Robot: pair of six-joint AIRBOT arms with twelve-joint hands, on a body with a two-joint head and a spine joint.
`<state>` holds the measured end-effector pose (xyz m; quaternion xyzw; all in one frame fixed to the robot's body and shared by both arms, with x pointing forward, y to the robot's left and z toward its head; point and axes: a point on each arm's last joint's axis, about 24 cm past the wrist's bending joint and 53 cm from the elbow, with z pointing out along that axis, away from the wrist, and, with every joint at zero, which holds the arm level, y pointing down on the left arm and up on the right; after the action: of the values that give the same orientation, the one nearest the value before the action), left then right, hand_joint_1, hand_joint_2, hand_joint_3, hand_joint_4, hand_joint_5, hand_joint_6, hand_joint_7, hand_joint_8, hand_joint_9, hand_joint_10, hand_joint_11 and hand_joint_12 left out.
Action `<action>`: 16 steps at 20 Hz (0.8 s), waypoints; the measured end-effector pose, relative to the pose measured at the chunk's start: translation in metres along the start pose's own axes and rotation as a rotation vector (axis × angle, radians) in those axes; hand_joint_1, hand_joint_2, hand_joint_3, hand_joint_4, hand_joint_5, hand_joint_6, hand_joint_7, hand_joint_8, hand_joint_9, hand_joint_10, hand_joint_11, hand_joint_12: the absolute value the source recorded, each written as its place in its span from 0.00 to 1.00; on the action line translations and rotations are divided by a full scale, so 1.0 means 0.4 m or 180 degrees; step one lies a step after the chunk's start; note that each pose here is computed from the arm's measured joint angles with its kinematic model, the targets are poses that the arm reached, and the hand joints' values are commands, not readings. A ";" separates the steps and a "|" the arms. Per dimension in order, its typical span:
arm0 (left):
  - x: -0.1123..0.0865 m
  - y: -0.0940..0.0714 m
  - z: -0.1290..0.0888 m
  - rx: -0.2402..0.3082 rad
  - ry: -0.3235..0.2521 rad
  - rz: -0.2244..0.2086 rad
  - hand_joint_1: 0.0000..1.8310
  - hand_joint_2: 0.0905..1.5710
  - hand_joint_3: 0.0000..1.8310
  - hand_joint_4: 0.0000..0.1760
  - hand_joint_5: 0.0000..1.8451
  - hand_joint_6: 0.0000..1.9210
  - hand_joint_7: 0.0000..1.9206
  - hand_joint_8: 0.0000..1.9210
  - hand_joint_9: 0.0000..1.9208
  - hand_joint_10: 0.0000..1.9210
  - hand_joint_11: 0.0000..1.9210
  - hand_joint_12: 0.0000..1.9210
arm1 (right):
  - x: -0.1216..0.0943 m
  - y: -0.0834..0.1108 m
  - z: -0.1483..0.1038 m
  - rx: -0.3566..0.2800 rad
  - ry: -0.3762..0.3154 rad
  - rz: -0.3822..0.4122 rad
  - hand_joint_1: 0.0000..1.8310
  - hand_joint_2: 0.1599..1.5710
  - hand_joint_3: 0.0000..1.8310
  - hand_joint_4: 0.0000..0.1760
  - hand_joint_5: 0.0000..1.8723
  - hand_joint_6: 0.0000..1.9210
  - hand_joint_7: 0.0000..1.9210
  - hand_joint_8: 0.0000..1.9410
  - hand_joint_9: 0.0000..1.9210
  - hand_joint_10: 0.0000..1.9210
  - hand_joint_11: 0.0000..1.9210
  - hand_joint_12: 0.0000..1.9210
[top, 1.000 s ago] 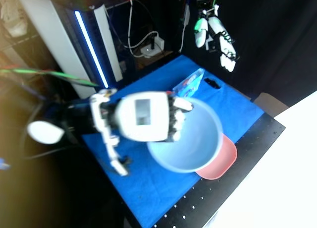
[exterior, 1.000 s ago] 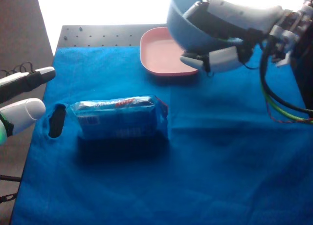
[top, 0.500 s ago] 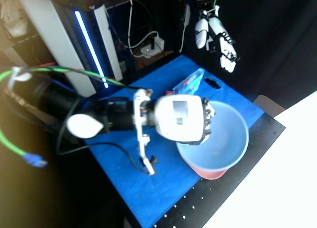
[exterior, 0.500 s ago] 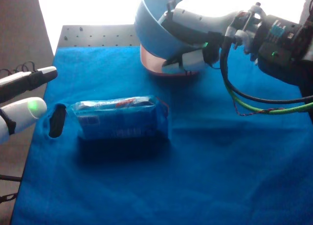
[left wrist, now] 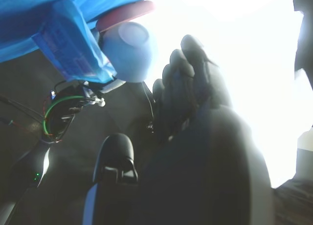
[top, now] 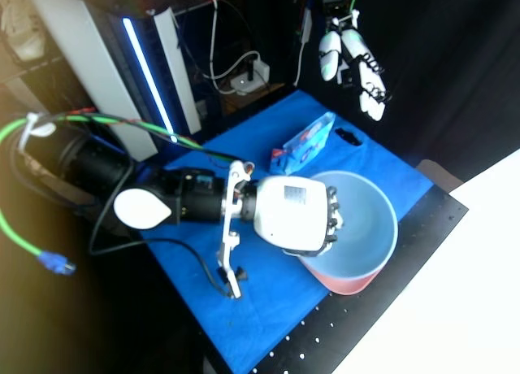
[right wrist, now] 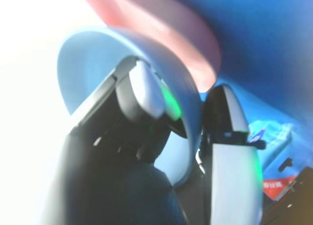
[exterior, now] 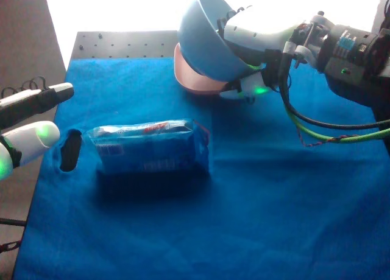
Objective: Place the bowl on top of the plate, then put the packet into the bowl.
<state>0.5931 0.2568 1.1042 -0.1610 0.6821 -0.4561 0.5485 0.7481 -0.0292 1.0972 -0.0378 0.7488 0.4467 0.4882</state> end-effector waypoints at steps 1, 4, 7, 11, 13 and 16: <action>0.000 0.000 0.000 -0.0001 -0.0001 0.0000 0.00 0.88 0.00 0.00 0.17 0.00 0.16 0.00 0.16 0.00 0.06 0.26 | 0.000 0.000 0.000 0.0001 0.0002 -0.0002 0.56 1.00 0.04 0.00 0.56 0.63 0.59 0.78 0.62 0.88 0.63 0.97; 0.006 0.002 0.000 -0.0004 0.0014 -0.0014 0.00 0.88 0.00 0.00 0.18 0.00 0.16 0.00 0.16 0.00 0.06 0.26 | 0.000 0.003 0.000 -0.0015 0.0006 -0.0023 0.65 0.94 0.00 0.00 0.51 0.56 0.56 0.68 0.58 0.83 0.57 0.94; 0.005 0.002 0.000 -0.0002 0.0004 -0.0017 0.00 0.88 0.00 0.00 0.18 0.00 0.17 0.00 0.16 0.00 0.06 0.25 | 0.002 0.007 0.000 -0.0039 0.0013 -0.0050 0.71 0.77 0.00 0.00 0.46 0.07 0.38 0.73 0.45 0.69 0.42 0.89; 0.005 0.002 0.000 -0.0004 0.0002 -0.0020 0.00 0.88 0.00 0.00 0.18 0.00 0.17 0.00 0.16 0.00 0.06 0.25 | 0.001 0.000 -0.001 -0.0005 0.0020 -0.0053 0.62 0.85 0.00 0.00 0.38 0.00 0.37 0.38 0.41 0.37 0.28 0.69; 0.005 0.002 0.000 -0.0003 0.0002 -0.0020 0.00 0.88 0.00 0.00 0.18 0.00 0.17 0.00 0.16 0.00 0.07 0.25 | 0.005 -0.007 -0.001 0.0034 0.0040 -0.0065 0.60 0.86 0.00 0.00 0.37 0.00 0.44 0.16 0.43 0.31 0.27 0.68; 0.006 0.002 0.000 -0.0005 0.0003 -0.0024 0.00 0.87 0.00 0.00 0.18 0.00 0.17 0.00 0.16 0.00 0.06 0.25 | 0.002 -0.007 -0.003 0.0032 0.0036 -0.0069 0.67 0.82 0.00 0.00 0.38 0.00 0.37 0.36 0.45 0.27 0.28 0.68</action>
<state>0.5925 0.2556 1.1020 -0.1638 0.6821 -0.4577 0.5464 0.7483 -0.0314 1.0947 -0.0460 0.7533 0.4374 0.4889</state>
